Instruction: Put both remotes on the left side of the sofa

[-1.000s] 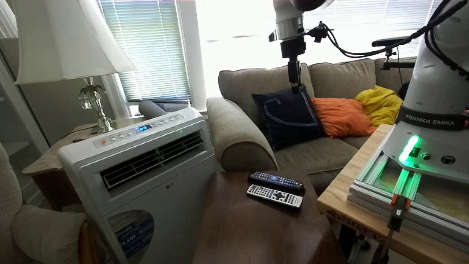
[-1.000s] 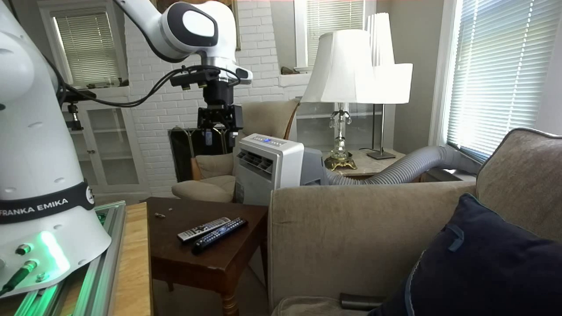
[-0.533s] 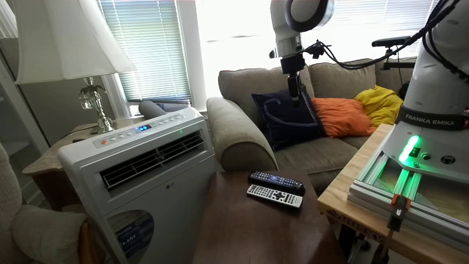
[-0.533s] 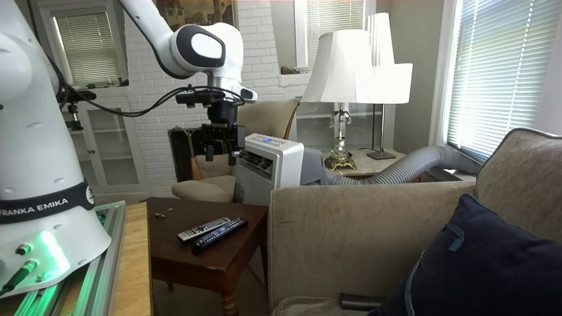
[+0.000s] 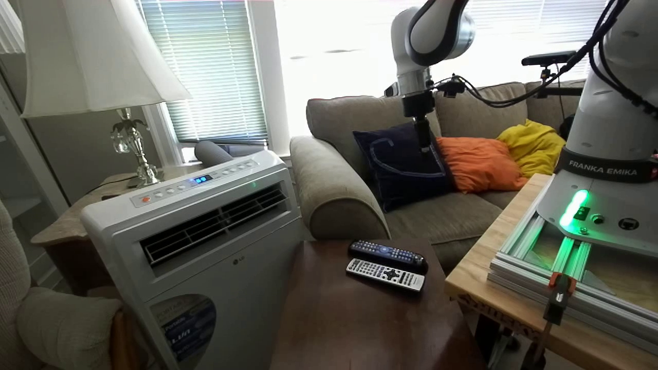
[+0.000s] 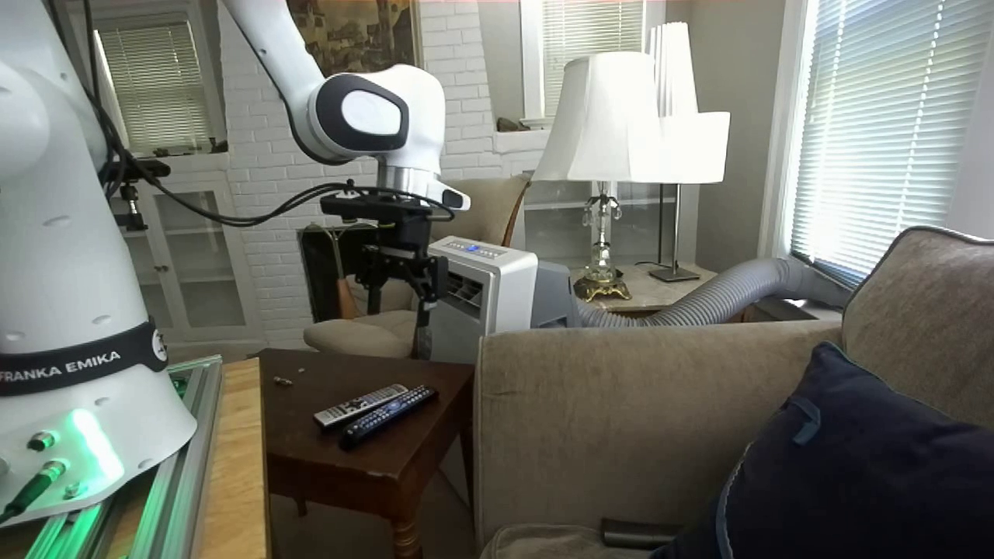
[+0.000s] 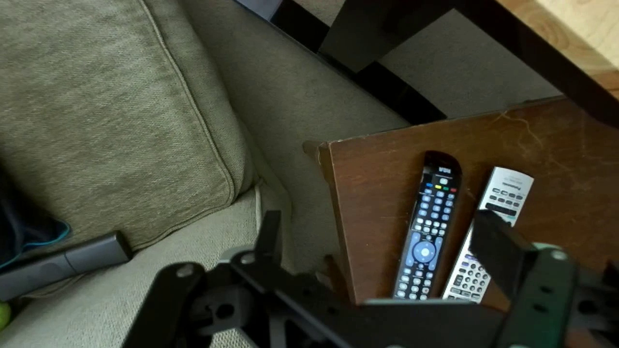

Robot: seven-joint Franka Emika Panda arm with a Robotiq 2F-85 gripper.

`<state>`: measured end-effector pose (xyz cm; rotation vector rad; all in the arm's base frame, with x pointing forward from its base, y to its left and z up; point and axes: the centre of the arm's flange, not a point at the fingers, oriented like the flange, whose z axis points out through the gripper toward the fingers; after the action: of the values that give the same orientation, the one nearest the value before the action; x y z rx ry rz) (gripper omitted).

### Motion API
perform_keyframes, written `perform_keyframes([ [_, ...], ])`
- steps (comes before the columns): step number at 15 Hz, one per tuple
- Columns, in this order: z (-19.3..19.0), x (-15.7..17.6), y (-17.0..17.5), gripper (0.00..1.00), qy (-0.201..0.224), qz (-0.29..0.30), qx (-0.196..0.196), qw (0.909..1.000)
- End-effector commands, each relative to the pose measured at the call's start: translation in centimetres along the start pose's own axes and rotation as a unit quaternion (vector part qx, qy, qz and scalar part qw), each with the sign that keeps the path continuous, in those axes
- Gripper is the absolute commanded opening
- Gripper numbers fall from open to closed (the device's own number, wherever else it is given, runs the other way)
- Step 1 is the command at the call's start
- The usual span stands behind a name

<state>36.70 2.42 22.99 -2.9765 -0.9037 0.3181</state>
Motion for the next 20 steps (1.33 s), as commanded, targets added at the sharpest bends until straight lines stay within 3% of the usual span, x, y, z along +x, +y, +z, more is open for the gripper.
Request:
perform_keyframes([
  [1,0.3,-0.1,0.4,1.00,0.000,-0.007,-0.001,1.0000],
  [5,0.7,-0.3,0.9,1.00,-0.001,-0.014,0.000,0.9999],
  [7,0.6,0.5,1.9,1.00,-0.013,-0.004,0.037,0.9992],
  [10,3.2,0.6,0.7,1.00,-0.044,-0.020,0.069,0.9964],
  [15,7.3,-0.4,-3.2,1.00,-0.071,-0.075,0.056,0.9932],
  [20,9.0,1.5,-7.7,1.00,-0.054,-0.095,0.045,0.9930],
])
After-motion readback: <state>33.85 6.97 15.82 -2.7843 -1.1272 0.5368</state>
